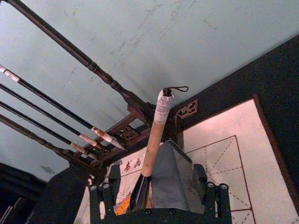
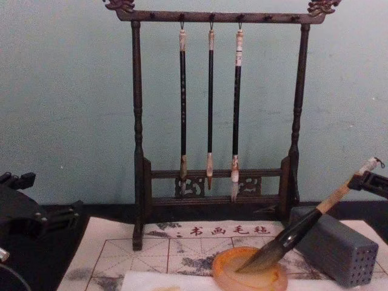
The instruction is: Pick up the brush from the inkstone, write on the paper, then place the brush back to its original position.
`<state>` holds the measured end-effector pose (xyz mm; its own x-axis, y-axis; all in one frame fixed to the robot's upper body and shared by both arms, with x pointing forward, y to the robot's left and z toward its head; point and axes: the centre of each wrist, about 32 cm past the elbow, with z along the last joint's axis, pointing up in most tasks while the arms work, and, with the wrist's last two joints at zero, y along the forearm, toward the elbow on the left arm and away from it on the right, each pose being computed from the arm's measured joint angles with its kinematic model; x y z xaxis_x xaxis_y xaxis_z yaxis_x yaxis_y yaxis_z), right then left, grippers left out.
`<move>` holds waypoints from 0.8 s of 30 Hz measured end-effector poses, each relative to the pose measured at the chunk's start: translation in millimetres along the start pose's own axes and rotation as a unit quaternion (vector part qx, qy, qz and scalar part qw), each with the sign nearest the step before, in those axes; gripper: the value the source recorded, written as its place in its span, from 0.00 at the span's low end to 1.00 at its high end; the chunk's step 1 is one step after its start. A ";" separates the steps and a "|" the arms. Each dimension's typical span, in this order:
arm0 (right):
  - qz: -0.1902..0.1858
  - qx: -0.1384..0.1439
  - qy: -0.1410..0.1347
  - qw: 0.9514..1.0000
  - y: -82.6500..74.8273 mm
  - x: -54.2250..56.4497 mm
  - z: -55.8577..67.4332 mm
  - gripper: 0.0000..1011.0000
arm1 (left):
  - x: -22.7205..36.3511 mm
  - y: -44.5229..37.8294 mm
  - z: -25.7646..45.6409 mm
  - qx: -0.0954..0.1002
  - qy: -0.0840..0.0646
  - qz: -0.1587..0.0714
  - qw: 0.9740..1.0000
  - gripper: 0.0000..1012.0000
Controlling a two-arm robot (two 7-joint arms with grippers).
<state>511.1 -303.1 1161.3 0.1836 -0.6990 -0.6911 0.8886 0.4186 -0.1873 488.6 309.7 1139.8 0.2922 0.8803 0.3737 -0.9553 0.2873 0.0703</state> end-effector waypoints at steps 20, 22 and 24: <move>0.005 -0.004 0.008 1.000 5.8 -2.9 -0.2 0.99 | 0.0 0.0 0.0 0.000 0.000 0.000 1.000 0.99; 0.003 -0.004 0.012 1.000 9.9 -4.8 0.7 0.99 | 0.0 0.0 0.0 0.000 0.000 0.000 1.000 0.99; 0.001 -0.004 0.014 1.000 12.6 -5.5 1.2 0.99 | 0.0 0.0 0.0 0.000 0.000 0.000 1.000 0.99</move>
<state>521.8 -294.6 1163.6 0.1725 -0.6816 -0.7111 0.8846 0.4247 -0.1925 488.6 309.7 1139.8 0.2923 0.8803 0.3737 -0.9552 0.2873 0.0703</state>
